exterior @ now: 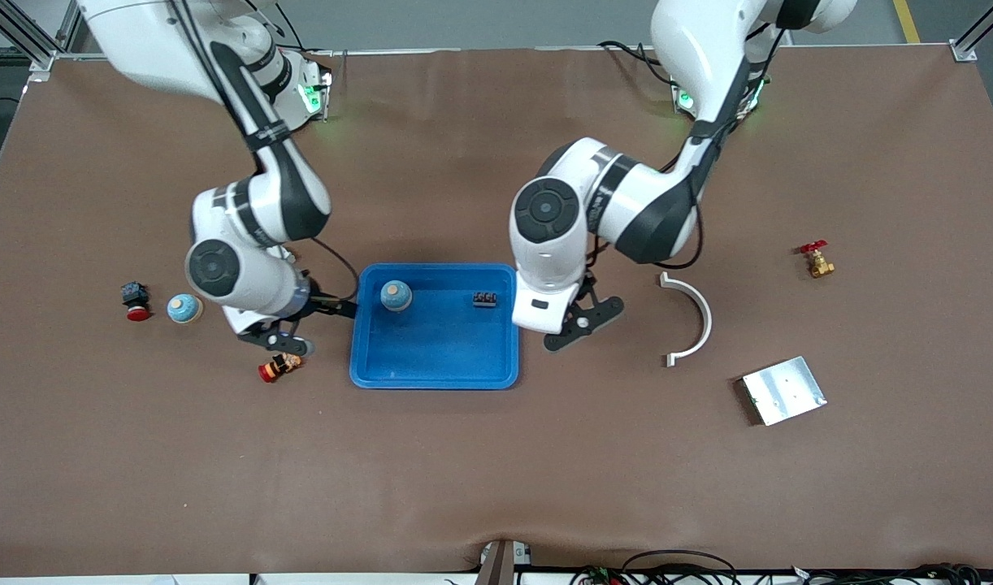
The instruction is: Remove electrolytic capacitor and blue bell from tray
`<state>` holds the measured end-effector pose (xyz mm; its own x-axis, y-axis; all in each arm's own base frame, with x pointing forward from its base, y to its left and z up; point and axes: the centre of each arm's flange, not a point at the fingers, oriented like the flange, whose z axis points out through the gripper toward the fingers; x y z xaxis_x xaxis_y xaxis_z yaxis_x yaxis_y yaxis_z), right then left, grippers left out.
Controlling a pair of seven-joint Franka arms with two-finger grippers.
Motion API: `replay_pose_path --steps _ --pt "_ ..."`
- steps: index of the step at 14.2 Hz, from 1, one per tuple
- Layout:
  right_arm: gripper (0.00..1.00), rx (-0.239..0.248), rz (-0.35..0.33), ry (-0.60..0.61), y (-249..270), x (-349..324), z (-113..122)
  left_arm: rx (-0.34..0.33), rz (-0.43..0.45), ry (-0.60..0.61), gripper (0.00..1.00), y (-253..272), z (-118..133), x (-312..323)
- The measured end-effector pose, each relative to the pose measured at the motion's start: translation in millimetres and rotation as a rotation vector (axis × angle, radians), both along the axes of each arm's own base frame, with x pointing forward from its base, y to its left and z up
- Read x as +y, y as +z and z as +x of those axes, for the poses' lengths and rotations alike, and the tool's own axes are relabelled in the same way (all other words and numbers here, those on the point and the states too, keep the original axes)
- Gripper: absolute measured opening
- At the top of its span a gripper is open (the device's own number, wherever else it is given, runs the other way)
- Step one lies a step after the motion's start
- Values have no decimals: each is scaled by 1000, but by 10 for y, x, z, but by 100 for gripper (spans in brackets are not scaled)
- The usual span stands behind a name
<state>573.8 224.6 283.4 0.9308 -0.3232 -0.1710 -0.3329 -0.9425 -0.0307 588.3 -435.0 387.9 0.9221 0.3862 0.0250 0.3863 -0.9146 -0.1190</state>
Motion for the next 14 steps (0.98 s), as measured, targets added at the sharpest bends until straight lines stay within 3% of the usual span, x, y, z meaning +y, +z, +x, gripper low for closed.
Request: replay_pose_path --steps 3,6,11,14 --pt "100 -12 -13 -73 -129 501 -170 55 9 -150 30 49 36 298" --pt "100 -11 -26 -111 -459 697 -245 68 6 -195 30 7 49 447" --pt "100 12 -41 -101 -688 762 -312 -3 -39 -206 30 -339 6 704" --pt "100 21 -47 -99 -751 765 -330 -64 -74 -317 30 -743 -144 1197"
